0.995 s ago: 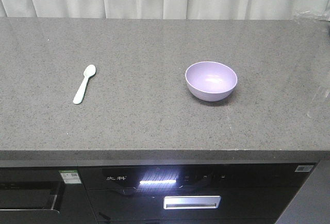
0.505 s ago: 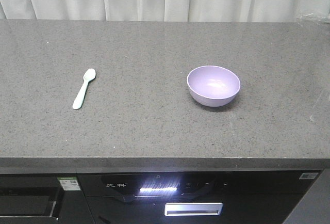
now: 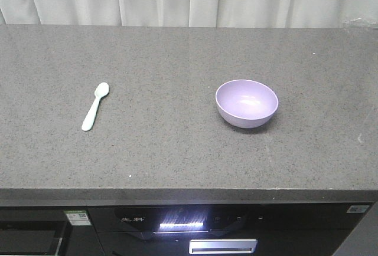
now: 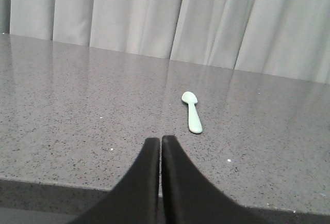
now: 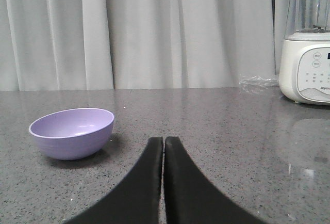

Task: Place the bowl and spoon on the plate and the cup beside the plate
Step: 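Close in on the counter and stop the base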

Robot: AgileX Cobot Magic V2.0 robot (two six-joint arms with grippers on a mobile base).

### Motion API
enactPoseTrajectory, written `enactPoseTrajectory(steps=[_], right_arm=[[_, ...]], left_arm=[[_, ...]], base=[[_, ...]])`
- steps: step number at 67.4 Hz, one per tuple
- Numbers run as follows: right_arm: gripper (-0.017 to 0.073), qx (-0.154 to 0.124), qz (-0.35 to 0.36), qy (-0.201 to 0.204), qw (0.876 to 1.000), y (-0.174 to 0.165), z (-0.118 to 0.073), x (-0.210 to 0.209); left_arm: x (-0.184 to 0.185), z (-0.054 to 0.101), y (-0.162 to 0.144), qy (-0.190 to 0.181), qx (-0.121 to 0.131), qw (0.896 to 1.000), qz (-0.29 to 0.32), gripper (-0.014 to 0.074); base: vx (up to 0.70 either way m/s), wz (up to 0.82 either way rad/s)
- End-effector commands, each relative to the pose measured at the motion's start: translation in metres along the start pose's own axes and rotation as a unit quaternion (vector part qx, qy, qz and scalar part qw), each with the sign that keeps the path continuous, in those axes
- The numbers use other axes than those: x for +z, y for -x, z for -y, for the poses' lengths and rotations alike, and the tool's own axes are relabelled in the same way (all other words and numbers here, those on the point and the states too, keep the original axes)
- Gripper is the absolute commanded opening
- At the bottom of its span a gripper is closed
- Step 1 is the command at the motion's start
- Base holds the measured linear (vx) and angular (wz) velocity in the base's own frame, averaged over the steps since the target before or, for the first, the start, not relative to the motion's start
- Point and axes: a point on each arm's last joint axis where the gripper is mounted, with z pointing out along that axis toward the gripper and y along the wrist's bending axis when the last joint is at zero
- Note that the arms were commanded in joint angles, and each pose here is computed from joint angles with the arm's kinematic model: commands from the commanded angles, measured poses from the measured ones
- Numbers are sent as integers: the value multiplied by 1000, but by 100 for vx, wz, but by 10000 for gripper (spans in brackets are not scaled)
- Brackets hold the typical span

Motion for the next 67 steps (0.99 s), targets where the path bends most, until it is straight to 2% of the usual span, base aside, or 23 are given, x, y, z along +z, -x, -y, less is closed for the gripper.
enactPoseTrajectory(steps=[1,67], right_arm=[[-4,-5,39,2,999,5,0,-1],[-4,-5,39,2,999,5,0,-1]], left_arm=[[0,1,1,-8,-4,999,35,-6],[0,1,1,-8,-4,999,35,-6]], base=[[3,0],[4,0]])
